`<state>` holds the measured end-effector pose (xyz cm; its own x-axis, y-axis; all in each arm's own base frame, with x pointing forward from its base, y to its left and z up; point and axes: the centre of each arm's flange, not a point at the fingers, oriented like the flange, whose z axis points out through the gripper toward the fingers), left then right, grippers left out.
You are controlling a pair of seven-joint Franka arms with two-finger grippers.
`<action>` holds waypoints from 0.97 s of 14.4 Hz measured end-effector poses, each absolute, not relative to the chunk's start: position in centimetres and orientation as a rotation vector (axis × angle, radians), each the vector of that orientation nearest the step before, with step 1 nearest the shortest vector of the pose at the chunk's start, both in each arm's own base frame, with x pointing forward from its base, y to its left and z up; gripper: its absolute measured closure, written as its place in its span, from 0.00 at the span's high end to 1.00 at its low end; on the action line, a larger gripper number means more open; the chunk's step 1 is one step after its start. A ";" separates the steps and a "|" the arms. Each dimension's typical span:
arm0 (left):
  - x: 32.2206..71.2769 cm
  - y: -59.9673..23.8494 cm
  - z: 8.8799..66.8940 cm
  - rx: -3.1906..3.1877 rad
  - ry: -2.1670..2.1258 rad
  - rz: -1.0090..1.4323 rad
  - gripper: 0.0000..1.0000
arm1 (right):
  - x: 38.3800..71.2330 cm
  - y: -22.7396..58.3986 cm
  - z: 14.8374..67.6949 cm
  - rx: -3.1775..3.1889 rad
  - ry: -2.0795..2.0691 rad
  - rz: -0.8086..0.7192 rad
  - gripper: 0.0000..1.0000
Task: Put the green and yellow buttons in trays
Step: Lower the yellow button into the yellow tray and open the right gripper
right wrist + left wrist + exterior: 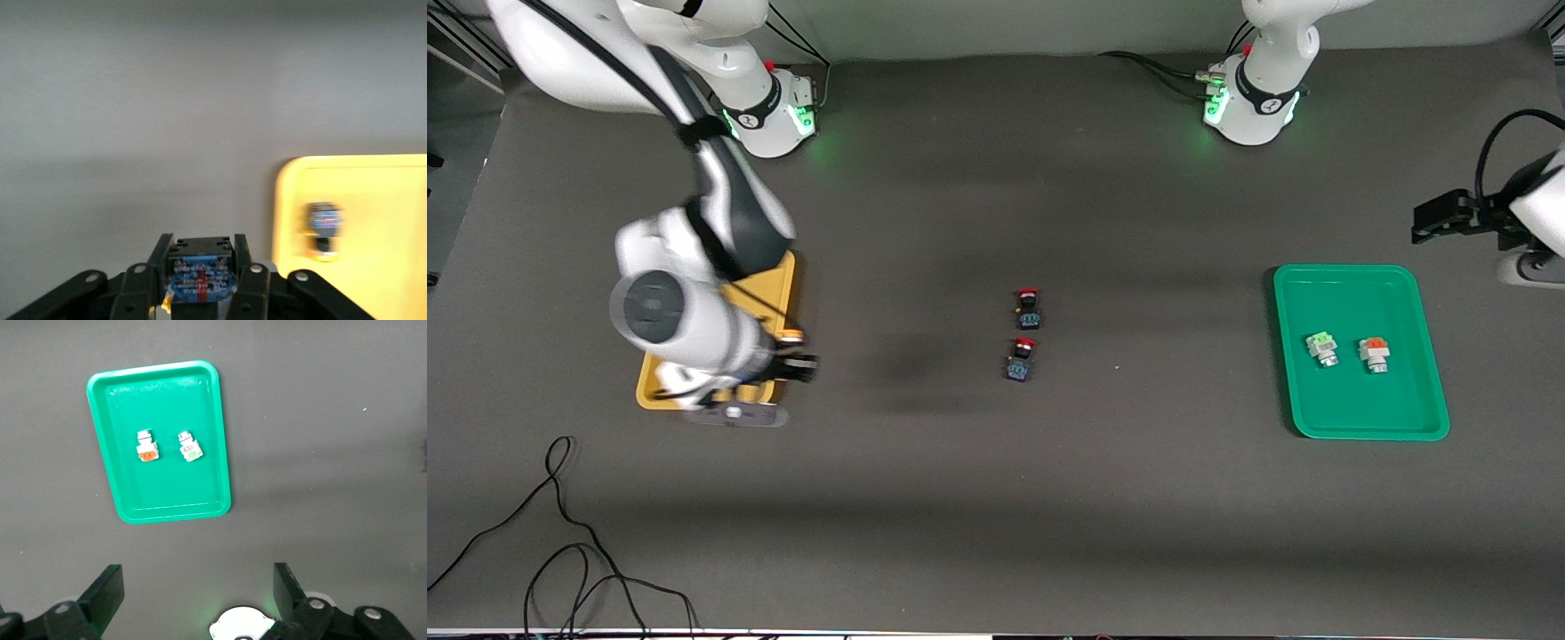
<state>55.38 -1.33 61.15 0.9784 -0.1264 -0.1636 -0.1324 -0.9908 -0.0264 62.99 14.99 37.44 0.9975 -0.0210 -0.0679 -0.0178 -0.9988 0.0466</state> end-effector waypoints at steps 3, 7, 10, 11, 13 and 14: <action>55.2 -2.7 61.1 -3.081 0.229 0.234 1.00 | 62.6 6.3 37.7 3.142 0.048 -0.153 0.41; 55.3 -2.7 60.9 -3.104 0.226 0.230 1.00 | 61.7 -3.5 34.9 3.156 0.178 -0.112 0.41; 55.4 -2.6 60.8 -3.107 0.222 0.223 1.00 | 59.1 -5.8 28.9 3.126 0.215 0.023 0.41; 55.4 -2.7 60.7 -3.108 0.224 0.222 1.00 | 57.9 -5.8 26.5 3.117 0.215 0.053 0.41; 55.6 -2.9 60.7 -3.109 0.230 0.203 1.00 | 55.9 -5.5 22.6 3.104 0.221 0.076 0.41; 55.7 -3.1 60.7 -3.111 0.235 0.190 1.00 | 55.4 -5.4 21.2 3.099 0.223 0.079 0.41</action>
<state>55.71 -3.09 60.65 0.9813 -0.1487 -0.1224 -0.1507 -0.9886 -0.0070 55.37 -5.40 21.17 0.9884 0.1441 0.0485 0.1424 -0.9891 0.0368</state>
